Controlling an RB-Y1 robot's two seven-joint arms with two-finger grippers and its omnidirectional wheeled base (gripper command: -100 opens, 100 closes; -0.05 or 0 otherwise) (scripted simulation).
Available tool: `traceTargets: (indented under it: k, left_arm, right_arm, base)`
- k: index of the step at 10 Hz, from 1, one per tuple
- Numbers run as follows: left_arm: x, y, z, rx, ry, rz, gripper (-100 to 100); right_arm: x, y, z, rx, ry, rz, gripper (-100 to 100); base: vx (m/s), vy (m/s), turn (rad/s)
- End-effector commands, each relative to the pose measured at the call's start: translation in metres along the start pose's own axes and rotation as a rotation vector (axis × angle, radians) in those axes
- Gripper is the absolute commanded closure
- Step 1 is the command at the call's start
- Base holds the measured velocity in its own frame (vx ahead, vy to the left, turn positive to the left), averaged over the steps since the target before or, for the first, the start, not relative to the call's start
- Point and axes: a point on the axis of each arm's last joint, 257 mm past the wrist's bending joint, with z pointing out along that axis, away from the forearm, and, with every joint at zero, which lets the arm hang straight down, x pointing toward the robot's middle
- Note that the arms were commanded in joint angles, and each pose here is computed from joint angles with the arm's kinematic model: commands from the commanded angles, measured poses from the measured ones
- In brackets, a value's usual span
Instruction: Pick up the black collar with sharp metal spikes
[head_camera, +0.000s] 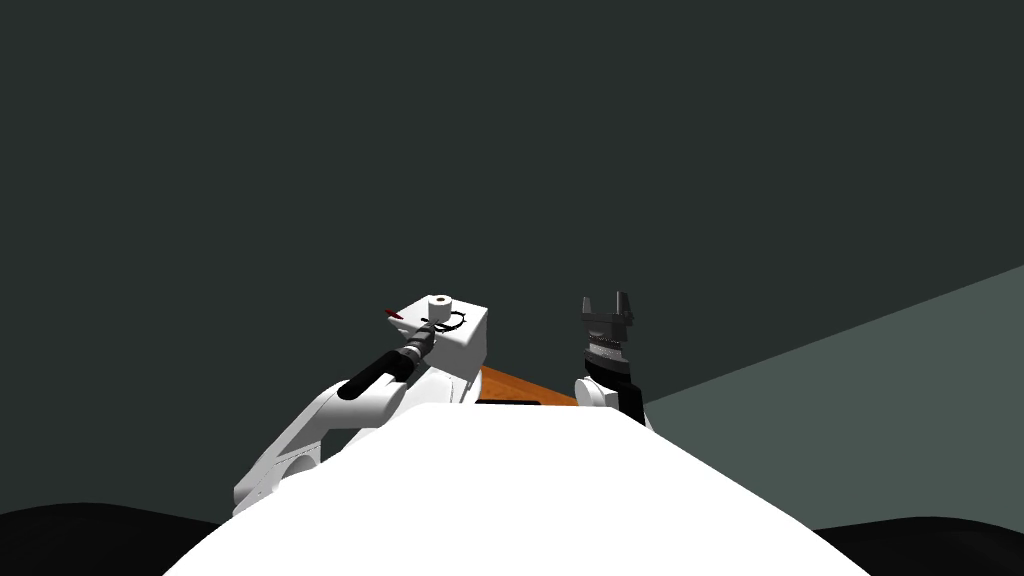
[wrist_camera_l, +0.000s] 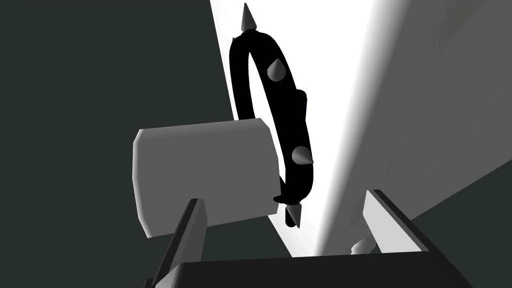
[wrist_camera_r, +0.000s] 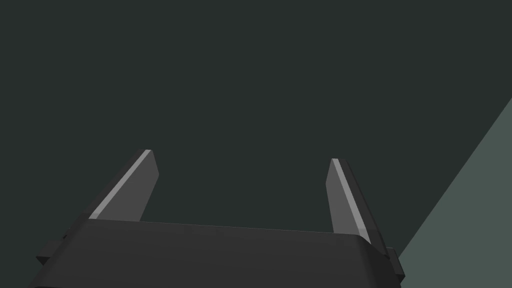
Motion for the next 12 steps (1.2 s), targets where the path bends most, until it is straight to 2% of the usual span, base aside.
traceTargets:
  k: [1, 10, 12]
  left_arm:
    - [-0.0031, 0.001, 0.0006, -0.002, -0.005, -0.003, -100]
    - [-0.0031, 0.001, 0.0006, -0.002, -0.005, -0.003, -100]
    - [-0.008, 0.0022, 0.0015, -0.005, -0.014, -0.007, -100]
  right_arm:
    - [0.0, 0.0, 0.0, 0.0, 0.0, 0.0, 0]
    - [0.0, 0.0, 0.0, 0.0, 0.0, 0.0, 0]
    - [0.0, 0.0, 0.0, 0.0, 0.0, 0.0, 0]
  base:
    - [-0.01, 0.01, -0.032]
    - [0.0, 0.0, -0.001]
    - [-0.013, 0.013, -0.042]
